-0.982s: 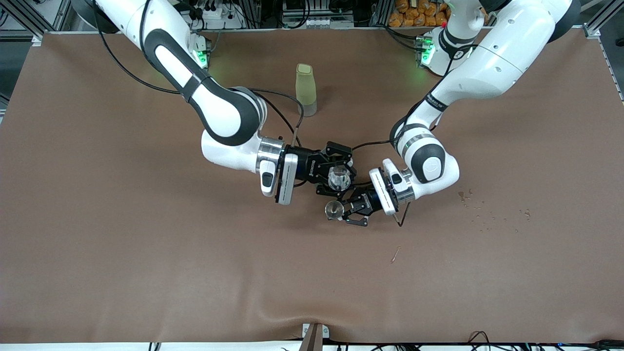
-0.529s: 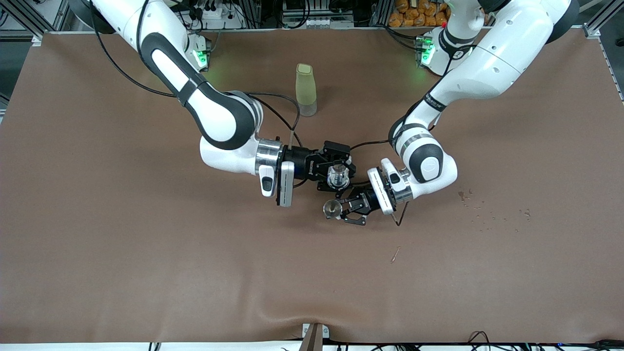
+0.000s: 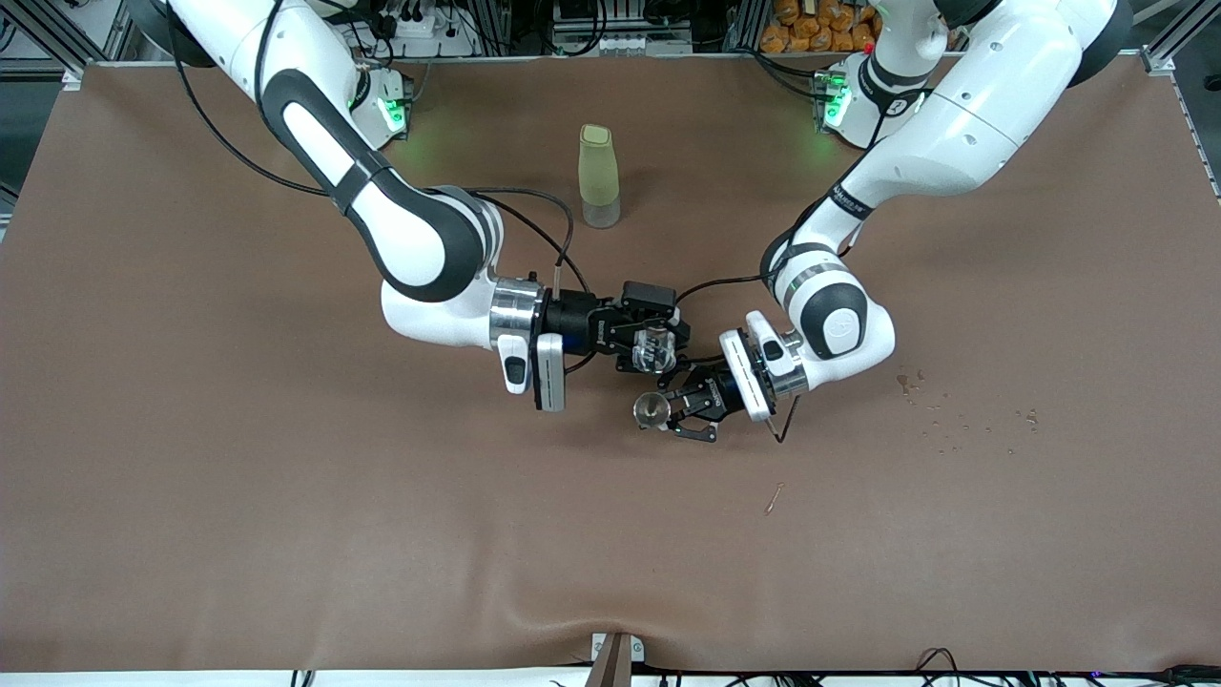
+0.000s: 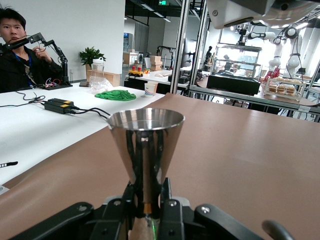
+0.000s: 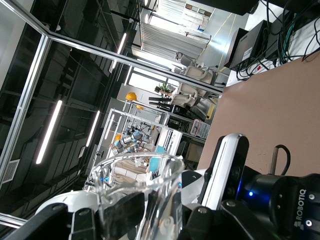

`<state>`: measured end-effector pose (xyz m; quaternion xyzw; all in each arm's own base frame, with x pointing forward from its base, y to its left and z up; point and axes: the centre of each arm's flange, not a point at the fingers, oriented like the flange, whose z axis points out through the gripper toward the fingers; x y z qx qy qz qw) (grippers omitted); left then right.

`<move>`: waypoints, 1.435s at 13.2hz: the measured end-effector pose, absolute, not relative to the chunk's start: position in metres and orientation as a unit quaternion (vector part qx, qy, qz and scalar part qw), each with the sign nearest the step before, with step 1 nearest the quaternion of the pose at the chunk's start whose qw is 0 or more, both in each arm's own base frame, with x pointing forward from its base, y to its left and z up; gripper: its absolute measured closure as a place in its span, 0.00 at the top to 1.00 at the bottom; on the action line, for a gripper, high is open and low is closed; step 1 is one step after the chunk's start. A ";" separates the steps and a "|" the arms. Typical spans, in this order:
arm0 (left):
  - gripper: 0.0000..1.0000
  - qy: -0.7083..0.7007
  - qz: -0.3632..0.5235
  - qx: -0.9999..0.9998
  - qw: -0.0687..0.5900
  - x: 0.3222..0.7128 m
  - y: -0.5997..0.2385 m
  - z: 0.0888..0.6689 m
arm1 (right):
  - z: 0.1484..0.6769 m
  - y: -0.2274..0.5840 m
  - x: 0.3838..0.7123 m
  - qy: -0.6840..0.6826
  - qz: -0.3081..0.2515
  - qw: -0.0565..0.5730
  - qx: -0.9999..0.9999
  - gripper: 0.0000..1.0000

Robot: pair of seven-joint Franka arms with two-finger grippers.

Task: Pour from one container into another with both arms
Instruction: 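Tilt the right gripper's beaker over the jigger held by the left gripper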

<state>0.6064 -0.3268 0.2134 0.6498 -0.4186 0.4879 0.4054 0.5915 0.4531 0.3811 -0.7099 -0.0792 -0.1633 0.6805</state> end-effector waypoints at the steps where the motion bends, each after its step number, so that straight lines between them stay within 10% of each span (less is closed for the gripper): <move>1: 0.21 -0.419 0.488 0.650 0.405 0.607 -0.327 0.213 | 0.381 0.454 0.591 -0.075 -0.157 0.683 -0.709 0.12; 19: 0.21 -0.418 0.488 0.651 0.404 0.607 -0.325 0.212 | 0.388 0.458 0.590 -0.016 -0.088 0.703 -0.705 0.12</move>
